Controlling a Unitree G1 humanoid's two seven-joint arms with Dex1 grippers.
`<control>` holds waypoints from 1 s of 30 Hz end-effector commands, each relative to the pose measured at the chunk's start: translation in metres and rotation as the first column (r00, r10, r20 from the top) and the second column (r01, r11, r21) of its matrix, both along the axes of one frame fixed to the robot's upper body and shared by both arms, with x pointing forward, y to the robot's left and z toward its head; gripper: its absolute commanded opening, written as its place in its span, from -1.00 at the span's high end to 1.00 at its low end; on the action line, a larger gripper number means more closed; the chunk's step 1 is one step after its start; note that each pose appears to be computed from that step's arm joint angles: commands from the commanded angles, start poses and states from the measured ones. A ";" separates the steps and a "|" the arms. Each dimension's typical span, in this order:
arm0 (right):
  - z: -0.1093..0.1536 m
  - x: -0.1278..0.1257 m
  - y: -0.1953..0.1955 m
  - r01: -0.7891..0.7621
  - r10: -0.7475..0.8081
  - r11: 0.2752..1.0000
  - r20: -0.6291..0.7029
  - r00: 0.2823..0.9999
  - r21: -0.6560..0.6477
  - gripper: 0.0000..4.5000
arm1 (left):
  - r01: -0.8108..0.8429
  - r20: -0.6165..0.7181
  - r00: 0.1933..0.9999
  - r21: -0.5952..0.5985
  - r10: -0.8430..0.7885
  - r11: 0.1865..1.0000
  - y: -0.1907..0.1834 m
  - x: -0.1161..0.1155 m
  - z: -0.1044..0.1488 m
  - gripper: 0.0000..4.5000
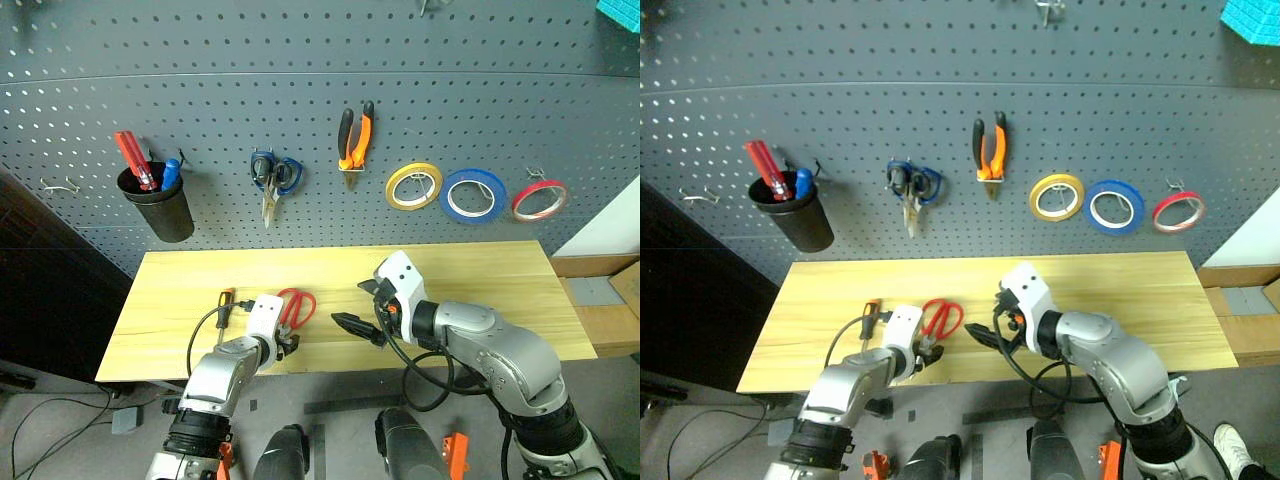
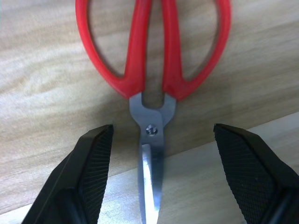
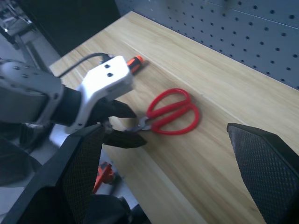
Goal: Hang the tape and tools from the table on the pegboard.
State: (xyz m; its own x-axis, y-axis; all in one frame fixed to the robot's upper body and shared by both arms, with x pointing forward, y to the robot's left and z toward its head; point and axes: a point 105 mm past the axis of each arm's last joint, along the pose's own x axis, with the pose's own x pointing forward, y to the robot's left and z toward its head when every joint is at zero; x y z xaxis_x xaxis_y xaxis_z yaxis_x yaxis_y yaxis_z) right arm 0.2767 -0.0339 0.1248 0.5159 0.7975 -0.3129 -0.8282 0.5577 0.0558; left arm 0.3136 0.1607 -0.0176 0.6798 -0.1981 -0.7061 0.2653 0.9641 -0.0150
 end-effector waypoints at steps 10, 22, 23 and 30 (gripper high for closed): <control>0.019 -0.006 0.006 -0.023 0.024 0.997 -0.014 1.000 0.074 -1.00 | -0.007 -0.072 0.997 -0.001 0.007 1.000 0.016 -0.003 -0.021 0.85; -0.005 -0.015 -0.004 -0.129 0.156 0.973 0.139 0.978 -0.189 -1.00 | 0.004 0.057 0.998 -0.028 -0.003 1.000 0.015 0.003 0.001 0.85; -0.005 -0.014 -0.004 -0.128 0.157 0.973 0.146 0.977 -0.191 -1.00 | 0.004 0.074 0.997 -0.031 -0.002 1.000 0.015 0.004 0.004 0.85; 0.008 -0.006 -0.006 -0.118 0.153 0.977 0.207 0.966 -0.176 -1.00 | 0.032 0.369 0.929 -0.035 -0.017 0.999 0.016 -0.008 0.060 0.85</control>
State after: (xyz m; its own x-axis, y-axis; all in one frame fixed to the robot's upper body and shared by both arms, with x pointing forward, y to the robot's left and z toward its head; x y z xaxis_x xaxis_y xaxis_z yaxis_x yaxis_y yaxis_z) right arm 0.2694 -0.0424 0.1182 0.4714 0.7924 -0.3871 -0.8814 0.4381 -0.1767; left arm 0.3022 0.1788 0.0112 0.8219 -0.2276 -0.5222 0.2725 0.9621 0.0095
